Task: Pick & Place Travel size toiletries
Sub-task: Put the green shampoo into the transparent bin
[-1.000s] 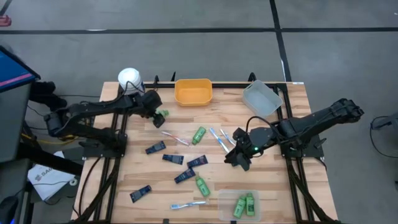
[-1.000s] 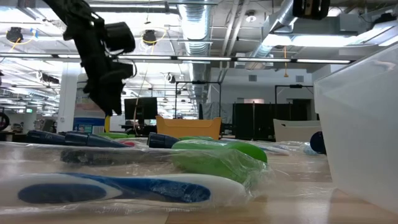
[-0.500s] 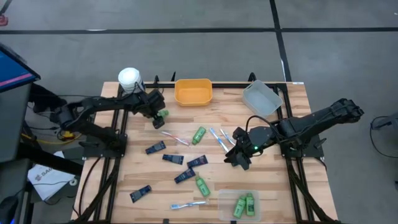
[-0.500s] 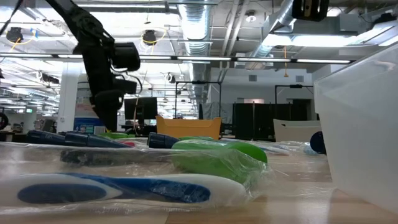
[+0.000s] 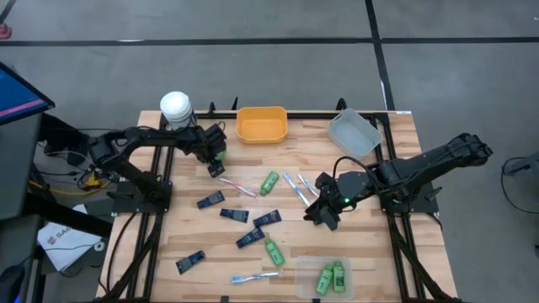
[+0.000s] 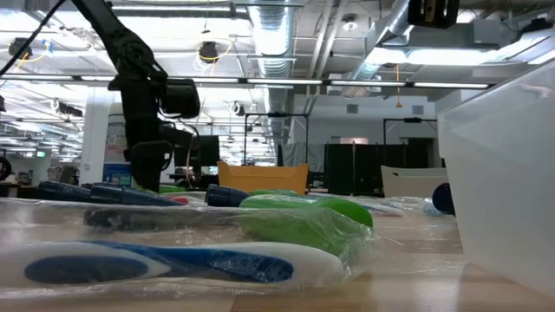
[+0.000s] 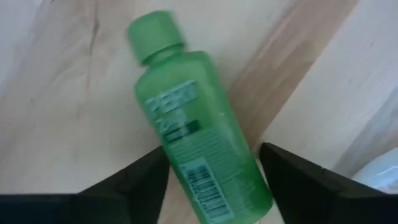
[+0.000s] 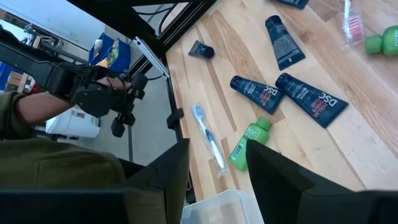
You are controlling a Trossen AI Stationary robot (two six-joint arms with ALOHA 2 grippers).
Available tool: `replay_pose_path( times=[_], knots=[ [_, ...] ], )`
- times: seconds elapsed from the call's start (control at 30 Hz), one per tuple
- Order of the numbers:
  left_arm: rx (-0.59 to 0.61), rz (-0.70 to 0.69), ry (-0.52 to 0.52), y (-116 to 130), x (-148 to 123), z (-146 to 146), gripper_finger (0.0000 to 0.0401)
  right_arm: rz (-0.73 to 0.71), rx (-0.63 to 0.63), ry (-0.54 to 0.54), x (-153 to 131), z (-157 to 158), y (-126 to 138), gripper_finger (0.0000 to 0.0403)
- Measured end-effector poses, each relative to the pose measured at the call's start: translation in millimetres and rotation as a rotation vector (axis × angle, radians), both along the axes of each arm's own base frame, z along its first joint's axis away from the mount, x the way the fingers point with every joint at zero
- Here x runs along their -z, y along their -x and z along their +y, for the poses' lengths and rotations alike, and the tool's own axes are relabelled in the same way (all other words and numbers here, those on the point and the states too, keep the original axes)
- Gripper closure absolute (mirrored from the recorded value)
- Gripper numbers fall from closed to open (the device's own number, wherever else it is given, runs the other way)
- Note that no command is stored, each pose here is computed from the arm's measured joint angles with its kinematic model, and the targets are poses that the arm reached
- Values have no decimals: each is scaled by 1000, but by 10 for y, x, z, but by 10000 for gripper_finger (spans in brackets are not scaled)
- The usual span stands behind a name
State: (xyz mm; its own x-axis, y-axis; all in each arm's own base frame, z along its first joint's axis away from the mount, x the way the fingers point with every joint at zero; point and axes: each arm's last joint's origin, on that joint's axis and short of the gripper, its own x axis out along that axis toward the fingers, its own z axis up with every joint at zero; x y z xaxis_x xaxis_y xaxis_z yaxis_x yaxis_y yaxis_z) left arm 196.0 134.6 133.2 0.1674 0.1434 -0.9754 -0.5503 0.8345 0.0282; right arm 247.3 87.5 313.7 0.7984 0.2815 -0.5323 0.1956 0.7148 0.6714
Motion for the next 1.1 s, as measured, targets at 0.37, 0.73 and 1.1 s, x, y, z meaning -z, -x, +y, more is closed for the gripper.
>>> replay_pose_path(
  times=[0.37,0.73,1.1],
  knots=[
    [-62,-153,-40,55,-320,-62,258,-23,6,48,-6,-95,-35,276],
    [2,-647,102,130,-956,-305,236,-200,159,325,-106,-577,-225,271],
    [160,-1187,20,132,-1660,-641,233,-411,315,345,54,-1100,-783,152]
  ],
)
